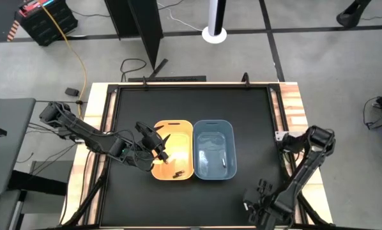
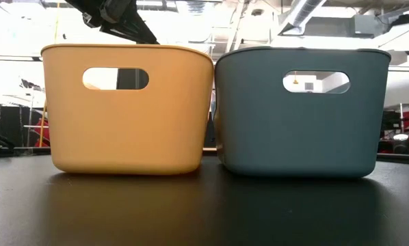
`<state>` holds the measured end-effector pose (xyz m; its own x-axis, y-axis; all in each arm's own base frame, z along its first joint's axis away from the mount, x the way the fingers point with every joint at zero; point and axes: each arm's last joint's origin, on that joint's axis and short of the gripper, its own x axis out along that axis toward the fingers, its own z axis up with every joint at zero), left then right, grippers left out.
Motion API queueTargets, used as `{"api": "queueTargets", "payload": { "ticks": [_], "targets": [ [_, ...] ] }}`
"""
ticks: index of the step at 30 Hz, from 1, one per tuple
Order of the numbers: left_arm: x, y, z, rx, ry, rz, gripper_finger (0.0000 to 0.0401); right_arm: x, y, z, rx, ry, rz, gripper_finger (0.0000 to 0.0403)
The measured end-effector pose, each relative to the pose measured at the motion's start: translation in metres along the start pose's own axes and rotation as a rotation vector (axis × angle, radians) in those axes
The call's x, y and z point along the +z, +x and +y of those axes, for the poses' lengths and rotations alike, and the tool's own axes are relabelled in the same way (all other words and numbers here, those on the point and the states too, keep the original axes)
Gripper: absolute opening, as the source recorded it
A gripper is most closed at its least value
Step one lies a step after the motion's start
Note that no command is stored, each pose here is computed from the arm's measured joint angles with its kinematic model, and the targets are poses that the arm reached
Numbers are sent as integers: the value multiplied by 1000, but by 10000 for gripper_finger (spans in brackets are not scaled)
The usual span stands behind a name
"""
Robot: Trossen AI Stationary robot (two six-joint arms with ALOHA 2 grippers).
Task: Sort batteries
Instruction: Put the top silver battery into the blue bin
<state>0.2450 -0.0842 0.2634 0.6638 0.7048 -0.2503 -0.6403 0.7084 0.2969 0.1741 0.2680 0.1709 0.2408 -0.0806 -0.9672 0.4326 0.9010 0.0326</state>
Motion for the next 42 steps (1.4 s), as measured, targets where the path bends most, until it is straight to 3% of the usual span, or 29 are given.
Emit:
{"api": "queueTargets", "payload": {
  "ticks": [14,28,42],
  "targets": [
    [0,0,0,0,0,0,207,1,24,2,-69,-9,85,195],
    [0,0,0,0,1,0,207,14,31,1,-75,-78,103,68],
    [0,0,0,0,7,0,207,19,33,0,-66,-87,100,6]
  ]
}}
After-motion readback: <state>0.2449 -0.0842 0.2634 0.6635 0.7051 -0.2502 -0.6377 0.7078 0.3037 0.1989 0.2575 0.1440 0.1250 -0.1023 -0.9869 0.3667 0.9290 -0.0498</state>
